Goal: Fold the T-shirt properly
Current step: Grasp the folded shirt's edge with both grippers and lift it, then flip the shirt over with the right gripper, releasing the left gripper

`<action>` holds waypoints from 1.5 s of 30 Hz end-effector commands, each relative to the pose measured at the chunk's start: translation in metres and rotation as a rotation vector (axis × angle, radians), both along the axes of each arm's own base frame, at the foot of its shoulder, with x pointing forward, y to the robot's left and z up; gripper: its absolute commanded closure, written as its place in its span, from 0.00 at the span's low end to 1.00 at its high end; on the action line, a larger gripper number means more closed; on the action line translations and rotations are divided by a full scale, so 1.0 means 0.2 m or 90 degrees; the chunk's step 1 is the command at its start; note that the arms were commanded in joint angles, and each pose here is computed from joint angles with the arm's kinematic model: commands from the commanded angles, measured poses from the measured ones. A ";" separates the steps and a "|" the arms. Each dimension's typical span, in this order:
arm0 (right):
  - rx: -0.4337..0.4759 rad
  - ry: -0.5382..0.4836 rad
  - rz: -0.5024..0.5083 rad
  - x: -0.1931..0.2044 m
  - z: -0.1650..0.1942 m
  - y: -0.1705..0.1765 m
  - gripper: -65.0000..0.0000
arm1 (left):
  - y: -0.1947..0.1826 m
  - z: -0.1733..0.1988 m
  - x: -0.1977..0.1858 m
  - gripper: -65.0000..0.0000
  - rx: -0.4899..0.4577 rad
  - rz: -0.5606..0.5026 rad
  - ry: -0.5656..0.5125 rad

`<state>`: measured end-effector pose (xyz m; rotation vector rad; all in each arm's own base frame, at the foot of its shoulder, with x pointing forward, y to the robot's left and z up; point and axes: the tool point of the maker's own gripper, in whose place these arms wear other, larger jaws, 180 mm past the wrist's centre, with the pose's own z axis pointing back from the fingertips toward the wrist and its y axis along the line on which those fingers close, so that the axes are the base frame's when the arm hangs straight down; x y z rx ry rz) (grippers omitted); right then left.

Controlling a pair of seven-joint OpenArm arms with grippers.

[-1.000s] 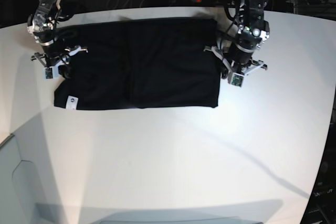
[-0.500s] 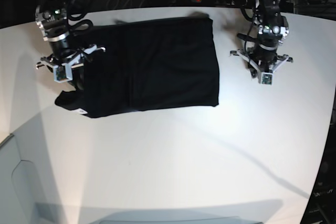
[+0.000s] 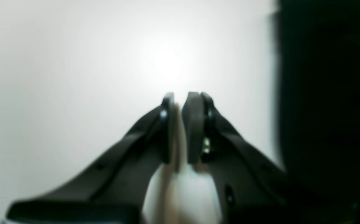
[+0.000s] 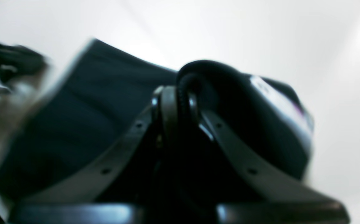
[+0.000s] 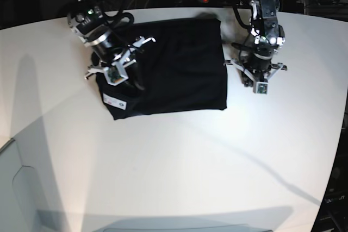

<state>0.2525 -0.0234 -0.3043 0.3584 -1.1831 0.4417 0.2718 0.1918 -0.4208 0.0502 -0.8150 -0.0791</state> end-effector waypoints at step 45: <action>0.112 0.002 0.427 -0.09 -0.07 1.19 1.00 | 0.32 0.16 -0.01 0.88 0.036 0.105 -0.038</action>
